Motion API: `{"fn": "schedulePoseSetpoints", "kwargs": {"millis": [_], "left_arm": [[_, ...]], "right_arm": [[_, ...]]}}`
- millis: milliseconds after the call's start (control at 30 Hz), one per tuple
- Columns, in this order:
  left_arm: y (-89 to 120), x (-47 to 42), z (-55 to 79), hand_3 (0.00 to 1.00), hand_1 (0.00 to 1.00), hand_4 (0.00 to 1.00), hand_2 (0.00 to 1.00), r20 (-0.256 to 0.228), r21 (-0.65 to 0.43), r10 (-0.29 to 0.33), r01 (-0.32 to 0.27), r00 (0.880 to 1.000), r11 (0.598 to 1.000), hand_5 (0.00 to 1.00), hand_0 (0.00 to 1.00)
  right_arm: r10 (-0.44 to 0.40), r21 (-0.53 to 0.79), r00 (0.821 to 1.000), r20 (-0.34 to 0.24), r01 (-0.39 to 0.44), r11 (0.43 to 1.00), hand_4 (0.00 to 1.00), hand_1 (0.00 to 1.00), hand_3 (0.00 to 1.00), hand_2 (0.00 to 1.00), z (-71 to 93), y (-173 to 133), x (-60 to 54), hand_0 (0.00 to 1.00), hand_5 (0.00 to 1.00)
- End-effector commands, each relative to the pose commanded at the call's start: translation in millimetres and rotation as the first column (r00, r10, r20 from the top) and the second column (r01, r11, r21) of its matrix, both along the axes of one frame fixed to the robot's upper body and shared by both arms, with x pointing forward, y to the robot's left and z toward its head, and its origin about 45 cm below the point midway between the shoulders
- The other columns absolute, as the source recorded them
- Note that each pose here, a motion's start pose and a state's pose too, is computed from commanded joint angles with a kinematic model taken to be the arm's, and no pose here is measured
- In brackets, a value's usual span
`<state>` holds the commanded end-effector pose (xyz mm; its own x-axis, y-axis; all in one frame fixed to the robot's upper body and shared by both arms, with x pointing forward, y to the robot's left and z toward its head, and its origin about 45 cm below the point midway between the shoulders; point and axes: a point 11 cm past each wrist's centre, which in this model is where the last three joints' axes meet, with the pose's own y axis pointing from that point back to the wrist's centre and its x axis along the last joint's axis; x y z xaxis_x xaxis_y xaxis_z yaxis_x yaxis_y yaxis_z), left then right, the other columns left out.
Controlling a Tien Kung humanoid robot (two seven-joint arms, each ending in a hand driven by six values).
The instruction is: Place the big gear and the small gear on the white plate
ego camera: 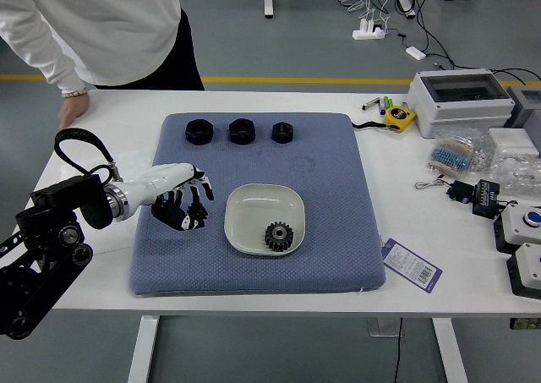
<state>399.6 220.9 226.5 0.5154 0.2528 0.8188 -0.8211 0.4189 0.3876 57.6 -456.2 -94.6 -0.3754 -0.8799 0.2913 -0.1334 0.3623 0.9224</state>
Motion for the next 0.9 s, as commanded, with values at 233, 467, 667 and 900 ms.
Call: {"fn": "schedulePoseSetpoints", "kwargs": {"millis": [233, 467, 667, 900], "left_arm": [[-29.1, 7.6, 5.2, 0.575, 0.209, 0.602, 0.355, 0.022, -0.030, -0.055, 0.056, 0.998, 0.998, 0.002, 0.227], [-59.1, 13.3, -1.1, 0.470, 0.139, 0.605, 0.230, 0.039, -0.024, -0.101, 0.102, 0.994, 0.994, 0.002, 0.231], [-77.8, 19.1, -6.3, 0.573, 0.216, 0.618, 0.357, 0.068, -0.049, -0.118, 0.121, 0.991, 0.991, 0.002, 0.235], [-79.4, 29.3, -2.5, 0.591, 0.345, 0.706, 0.461, 0.117, -0.071, -0.101, 0.110, 0.988, 0.991, 0.002, 0.272]], "right_arm": [[0.005, -0.002, 1.000, 0.002, -0.005, 1.000, 0.953, 0.679, 0.679, 0.770, 0.7, -0.3, 3.2, 0.678, 0.767], [0.009, -0.003, 1.000, 0.003, -0.009, 1.000, 0.953, 0.678, 0.679, 0.770, 1.2, -0.2, 6.8, 0.678, 0.768], [0.016, -0.005, 1.000, 0.005, -0.016, 1.000, 0.953, 0.678, 0.680, 0.770, 1.8, 0.1, 10.9, 0.678, 0.767], [0.017, -0.007, 1.000, 0.011, -0.017, 1.000, 0.953, 0.679, 0.679, 0.771, 2.6, -0.6, 13.8, 0.677, 0.768]]}}
